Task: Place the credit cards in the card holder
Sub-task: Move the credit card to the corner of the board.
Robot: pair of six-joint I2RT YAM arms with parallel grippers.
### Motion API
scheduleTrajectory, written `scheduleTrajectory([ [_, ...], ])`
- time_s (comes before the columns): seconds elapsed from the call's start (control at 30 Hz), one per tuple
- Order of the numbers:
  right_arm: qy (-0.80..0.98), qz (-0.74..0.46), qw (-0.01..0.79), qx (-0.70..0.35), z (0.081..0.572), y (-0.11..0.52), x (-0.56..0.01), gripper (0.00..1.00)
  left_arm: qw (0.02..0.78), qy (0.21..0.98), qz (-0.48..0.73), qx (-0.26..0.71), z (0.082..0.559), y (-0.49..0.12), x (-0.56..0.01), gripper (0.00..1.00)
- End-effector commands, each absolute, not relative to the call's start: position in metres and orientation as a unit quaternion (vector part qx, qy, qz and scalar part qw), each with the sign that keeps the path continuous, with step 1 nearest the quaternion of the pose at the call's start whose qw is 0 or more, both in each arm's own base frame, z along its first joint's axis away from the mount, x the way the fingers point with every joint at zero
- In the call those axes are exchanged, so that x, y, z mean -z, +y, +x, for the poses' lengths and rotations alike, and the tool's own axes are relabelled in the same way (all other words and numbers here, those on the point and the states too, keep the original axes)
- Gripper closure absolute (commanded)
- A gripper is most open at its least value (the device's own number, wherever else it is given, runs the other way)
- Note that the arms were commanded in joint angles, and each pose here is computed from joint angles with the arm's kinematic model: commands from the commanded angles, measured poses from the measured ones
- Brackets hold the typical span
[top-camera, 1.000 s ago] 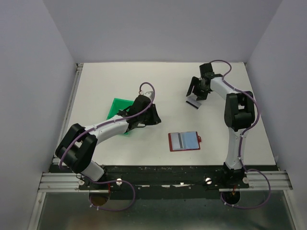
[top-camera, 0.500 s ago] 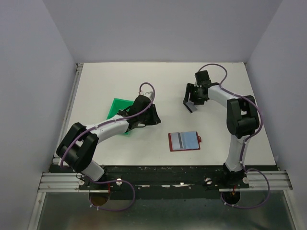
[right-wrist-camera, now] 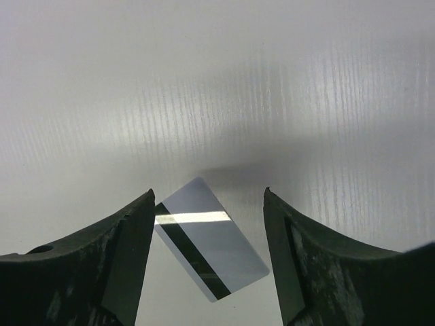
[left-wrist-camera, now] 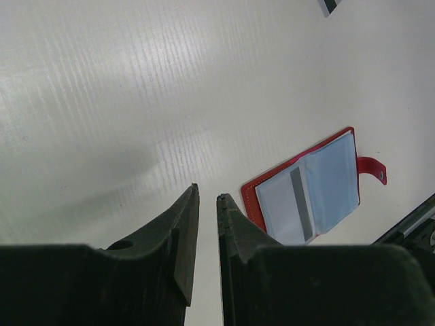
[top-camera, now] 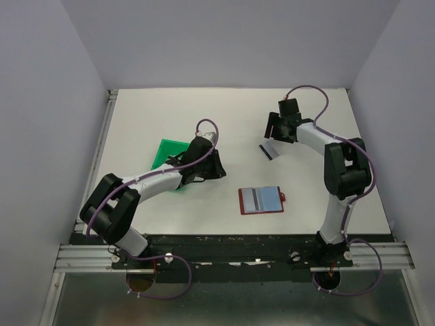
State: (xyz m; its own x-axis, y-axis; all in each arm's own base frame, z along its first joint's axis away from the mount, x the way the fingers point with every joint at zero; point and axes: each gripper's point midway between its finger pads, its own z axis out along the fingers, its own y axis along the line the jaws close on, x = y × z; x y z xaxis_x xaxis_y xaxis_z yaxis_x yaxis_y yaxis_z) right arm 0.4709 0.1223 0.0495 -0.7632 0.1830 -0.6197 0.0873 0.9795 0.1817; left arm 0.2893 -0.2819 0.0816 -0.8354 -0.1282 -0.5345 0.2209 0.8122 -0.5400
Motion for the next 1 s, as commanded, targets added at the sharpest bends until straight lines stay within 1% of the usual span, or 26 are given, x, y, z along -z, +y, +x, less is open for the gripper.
scheduleTrajectory([
  [0.0, 0.939, 0.080, 0.328, -0.060, 0.471, 0.122, -0.042, 0.28, 0.278, 0.910, 0.030, 0.307, 0.288, -0.280, -0.073, 0.71],
  [0.5, 0.937, 0.083, 0.335, -0.054, 0.453, 0.132, -0.037, 0.24, 0.275, 0.907, 0.024, 0.319, 0.283, -0.281, -0.066, 0.71],
  [0.7, 0.937, 0.093, 0.335, -0.046, 0.451, 0.129, -0.036, 0.25, 0.272, 0.908, 0.022, 0.317, 0.279, -0.278, -0.061, 0.71],
  [0.73, 0.935, 0.094, 0.338, -0.046, 0.451, 0.129, -0.036, 0.28, 0.272, 0.908, 0.022, 0.317, 0.279, -0.277, -0.061, 0.71],
  [0.77, 0.935, 0.094, 0.338, -0.049, 0.450, 0.129, -0.035, 0.28, 0.272, 0.908, 0.021, 0.317, 0.279, -0.277, -0.060, 0.71],
  [0.97, 0.936, 0.094, 0.334, -0.054, 0.449, 0.131, -0.027, 0.27, 0.270, 0.909, 0.021, 0.318, 0.278, -0.277, -0.059, 0.71],
])
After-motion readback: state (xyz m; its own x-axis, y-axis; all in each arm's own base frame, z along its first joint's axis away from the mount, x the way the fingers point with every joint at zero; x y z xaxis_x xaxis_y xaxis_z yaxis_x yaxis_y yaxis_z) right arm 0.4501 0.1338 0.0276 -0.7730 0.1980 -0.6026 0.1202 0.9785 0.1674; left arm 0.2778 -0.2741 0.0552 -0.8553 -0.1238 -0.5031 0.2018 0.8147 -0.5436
